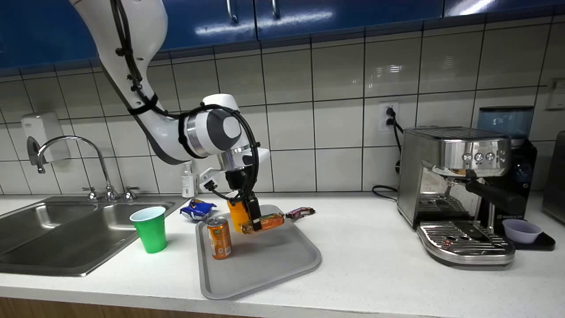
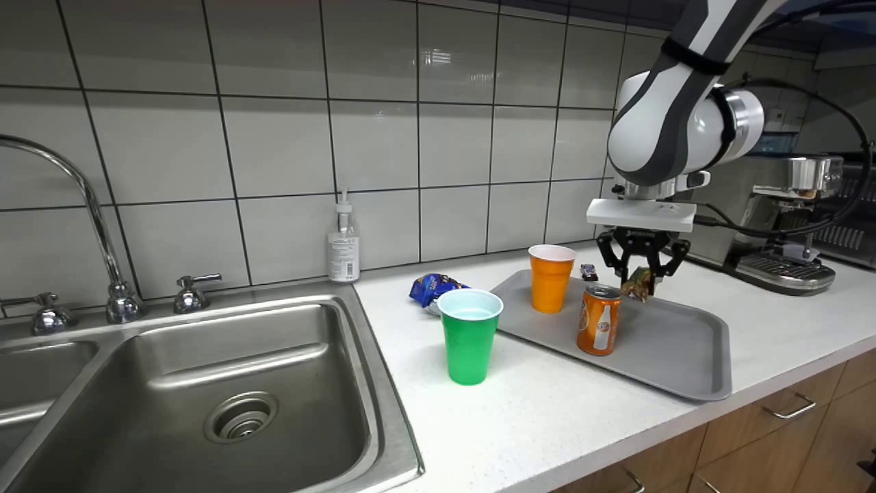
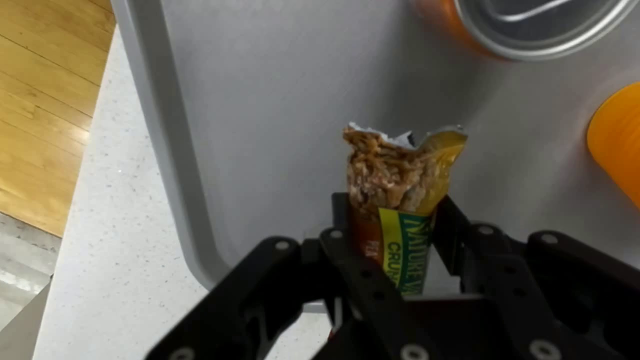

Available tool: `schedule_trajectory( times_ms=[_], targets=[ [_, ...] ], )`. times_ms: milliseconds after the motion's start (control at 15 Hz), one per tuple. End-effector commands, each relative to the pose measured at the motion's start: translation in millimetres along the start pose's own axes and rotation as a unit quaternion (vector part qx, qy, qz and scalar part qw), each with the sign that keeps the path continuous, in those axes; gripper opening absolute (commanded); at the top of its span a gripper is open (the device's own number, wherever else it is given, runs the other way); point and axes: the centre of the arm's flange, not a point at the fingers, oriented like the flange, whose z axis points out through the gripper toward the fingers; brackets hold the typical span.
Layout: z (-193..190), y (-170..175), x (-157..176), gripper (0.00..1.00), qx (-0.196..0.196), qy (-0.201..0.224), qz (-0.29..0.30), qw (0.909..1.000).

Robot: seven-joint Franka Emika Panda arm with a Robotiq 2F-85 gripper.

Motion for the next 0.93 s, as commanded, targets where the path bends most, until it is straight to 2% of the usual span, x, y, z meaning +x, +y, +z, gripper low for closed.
schedule_trajectory(
  times_ms=[0, 667, 733, 800, 867],
  targets=[
    [3, -3, -12, 0.17, -0.014, -0.019, -0.02, 0.9995],
    [28, 5, -20, 0.17, -0.052, -0.048, -0.028, 0.9971],
    [29, 5, -20, 0.2, -0.054, -0.048, -0.029, 0.997],
    [29, 5, -19, 0.67, -0.055, -0.048, -0.029, 0.9969],
    [28, 5, -18, 0.69, -0.056, -0.047, -0.029, 0.9969]
  ],
)
